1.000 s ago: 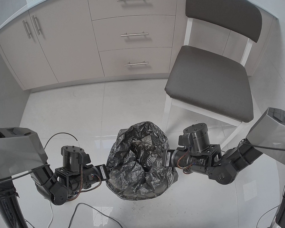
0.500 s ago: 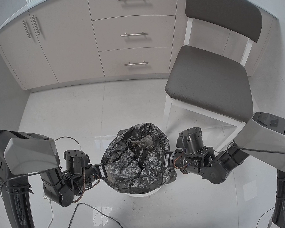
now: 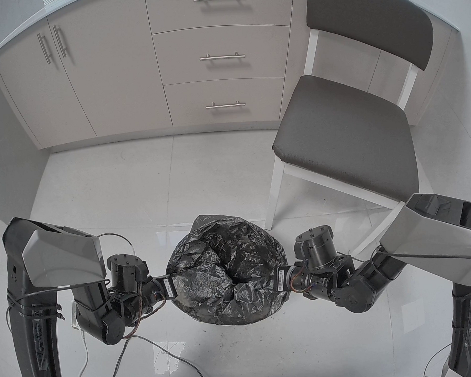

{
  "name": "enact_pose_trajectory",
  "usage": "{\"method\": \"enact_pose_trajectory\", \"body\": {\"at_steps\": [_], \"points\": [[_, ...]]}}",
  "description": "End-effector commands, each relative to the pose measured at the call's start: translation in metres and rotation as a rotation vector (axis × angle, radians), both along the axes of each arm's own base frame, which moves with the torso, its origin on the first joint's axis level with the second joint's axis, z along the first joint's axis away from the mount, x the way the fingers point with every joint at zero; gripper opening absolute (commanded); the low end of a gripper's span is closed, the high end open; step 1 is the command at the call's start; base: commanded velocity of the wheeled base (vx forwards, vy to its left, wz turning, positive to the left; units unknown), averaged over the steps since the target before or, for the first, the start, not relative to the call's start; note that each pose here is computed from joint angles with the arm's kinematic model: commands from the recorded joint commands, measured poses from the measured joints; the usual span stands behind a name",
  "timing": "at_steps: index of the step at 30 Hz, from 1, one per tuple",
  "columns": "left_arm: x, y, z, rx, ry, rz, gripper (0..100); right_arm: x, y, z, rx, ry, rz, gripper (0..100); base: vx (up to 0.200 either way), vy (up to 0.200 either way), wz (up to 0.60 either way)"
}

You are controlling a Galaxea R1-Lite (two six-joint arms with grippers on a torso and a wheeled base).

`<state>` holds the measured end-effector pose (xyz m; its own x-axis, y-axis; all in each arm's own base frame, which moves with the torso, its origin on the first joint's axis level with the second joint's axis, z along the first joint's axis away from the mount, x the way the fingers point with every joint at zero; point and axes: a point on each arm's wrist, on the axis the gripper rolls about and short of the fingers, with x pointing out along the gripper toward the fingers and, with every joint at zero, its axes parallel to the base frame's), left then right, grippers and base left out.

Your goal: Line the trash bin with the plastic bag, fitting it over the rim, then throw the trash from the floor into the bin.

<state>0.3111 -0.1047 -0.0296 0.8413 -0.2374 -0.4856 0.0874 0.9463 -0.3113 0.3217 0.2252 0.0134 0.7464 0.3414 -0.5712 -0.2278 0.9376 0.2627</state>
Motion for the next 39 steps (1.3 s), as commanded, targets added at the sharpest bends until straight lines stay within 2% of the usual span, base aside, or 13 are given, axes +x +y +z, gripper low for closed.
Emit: {"method": "enact_pose_trajectory", "body": {"at_steps": [1,15,25,26,31,39], "points": [[0.0,-0.002,-0.005,0.001,0.013,-0.005,0,-0.008,-0.005,-0.01,-0.029,0.038,0.002,0,0.0,0.0,0.0],[0.015,-0.004,-0.02,0.0,0.01,0.003,0,-0.004,-0.004,-0.028,-0.078,0.052,-0.031,0,0.0,0.0,0.0],[0.021,-0.004,-0.02,-0.008,0.0,0.002,0,0.011,-0.008,-0.03,-0.133,0.005,-0.041,0,0.0,0.0,0.0],[0.022,-0.004,-0.02,-0.009,-0.002,0.002,0,0.012,-0.008,-0.031,-0.142,0.002,-0.04,100,0.0,0.0,0.0],[0.024,-0.003,-0.019,-0.012,-0.011,0.005,0,0.013,-0.007,-0.023,-0.143,-0.022,-0.028,100,0.0,0.0,0.0],[0.024,-0.004,-0.014,-0.016,-0.022,0.005,0,0.004,0.007,0.024,-0.085,-0.102,0.013,100,0.0,0.0,0.0]]}}
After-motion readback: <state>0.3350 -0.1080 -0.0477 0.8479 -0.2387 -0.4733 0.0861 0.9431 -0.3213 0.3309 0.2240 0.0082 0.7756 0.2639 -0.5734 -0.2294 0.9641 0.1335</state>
